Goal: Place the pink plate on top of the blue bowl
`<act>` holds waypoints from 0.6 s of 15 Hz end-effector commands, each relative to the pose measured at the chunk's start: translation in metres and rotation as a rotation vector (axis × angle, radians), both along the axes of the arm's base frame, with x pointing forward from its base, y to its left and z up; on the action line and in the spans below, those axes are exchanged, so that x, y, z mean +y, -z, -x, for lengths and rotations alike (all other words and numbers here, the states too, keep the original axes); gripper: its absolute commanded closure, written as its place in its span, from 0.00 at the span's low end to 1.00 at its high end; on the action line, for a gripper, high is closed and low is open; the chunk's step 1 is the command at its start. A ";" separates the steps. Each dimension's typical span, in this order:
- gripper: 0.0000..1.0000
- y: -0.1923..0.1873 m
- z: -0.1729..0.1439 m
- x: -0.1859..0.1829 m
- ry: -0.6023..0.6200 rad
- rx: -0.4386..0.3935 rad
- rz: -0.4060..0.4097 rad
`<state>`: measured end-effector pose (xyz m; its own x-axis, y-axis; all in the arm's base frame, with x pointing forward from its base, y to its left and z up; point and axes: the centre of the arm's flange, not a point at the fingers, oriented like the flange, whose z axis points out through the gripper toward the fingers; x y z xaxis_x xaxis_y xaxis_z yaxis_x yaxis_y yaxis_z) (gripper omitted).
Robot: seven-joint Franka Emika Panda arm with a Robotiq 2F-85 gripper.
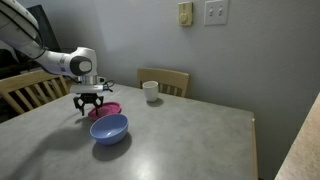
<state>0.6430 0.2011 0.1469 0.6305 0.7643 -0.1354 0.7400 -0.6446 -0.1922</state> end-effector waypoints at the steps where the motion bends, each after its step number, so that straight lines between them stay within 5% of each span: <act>1: 0.45 -0.001 -0.004 -0.005 0.007 0.002 -0.001; 5: 0.42 -0.002 -0.004 -0.006 0.008 0.001 0.002; 7: 0.68 -0.002 -0.004 -0.006 0.007 0.000 0.004; 9: 0.82 -0.004 -0.005 -0.007 0.013 -0.002 0.004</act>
